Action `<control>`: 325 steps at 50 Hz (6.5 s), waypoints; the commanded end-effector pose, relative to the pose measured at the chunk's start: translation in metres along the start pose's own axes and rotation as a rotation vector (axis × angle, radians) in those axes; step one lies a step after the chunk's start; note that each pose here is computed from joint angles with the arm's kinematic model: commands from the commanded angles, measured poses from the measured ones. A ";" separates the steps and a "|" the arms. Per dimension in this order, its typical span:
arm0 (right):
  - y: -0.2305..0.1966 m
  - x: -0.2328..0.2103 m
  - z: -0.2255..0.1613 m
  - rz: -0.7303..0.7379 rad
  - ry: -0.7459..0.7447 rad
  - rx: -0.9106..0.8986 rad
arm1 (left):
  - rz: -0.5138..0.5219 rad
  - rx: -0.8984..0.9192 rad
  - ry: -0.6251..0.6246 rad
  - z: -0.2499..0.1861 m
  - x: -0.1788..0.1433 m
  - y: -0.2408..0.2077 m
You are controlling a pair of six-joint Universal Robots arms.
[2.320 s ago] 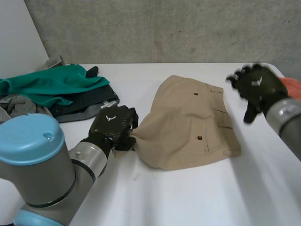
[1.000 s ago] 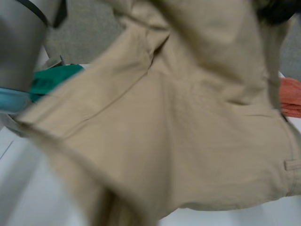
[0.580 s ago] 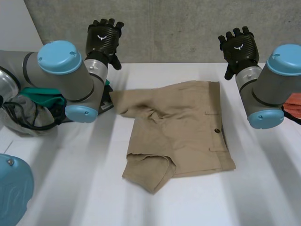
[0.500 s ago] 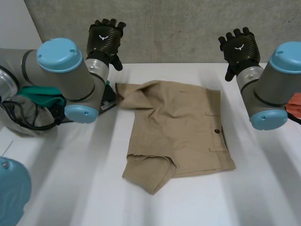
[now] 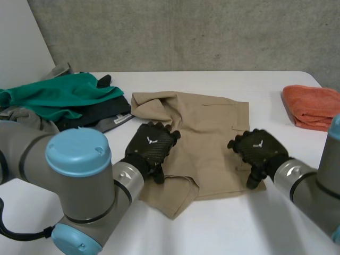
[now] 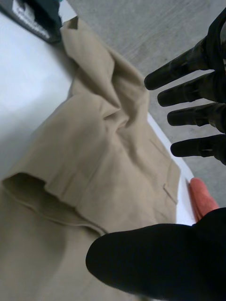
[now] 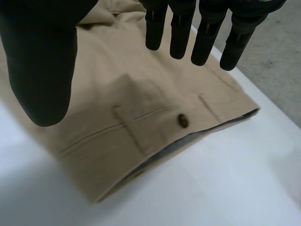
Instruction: Fold the laundry.
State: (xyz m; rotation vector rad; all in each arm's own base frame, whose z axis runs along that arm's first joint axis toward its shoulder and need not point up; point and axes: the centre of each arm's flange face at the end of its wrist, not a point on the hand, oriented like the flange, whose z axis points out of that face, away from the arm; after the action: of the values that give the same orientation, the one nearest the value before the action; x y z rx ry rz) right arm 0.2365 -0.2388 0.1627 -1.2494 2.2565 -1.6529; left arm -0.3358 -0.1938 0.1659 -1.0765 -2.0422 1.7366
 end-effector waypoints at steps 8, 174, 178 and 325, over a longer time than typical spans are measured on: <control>0.025 -0.008 0.016 -0.008 0.035 0.031 | -0.008 0.011 0.007 0.040 -0.001 0.030; 0.020 -0.031 0.020 -0.059 0.103 0.038 | 0.476 -0.072 -0.179 -0.010 -0.087 0.088; 0.020 -0.031 0.020 -0.057 0.105 0.035 | 0.474 -0.078 -0.173 -0.008 -0.087 0.091; 0.020 0.011 -0.054 -0.269 -0.031 -0.259 | 0.130 0.103 -0.047 0.025 -0.059 -0.020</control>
State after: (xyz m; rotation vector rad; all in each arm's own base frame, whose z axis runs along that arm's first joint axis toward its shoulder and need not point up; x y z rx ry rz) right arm 0.1897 -0.2011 0.1735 -1.7188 2.4437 -1.4130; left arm -0.2935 -0.2016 0.2257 -1.1307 -2.0083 1.9406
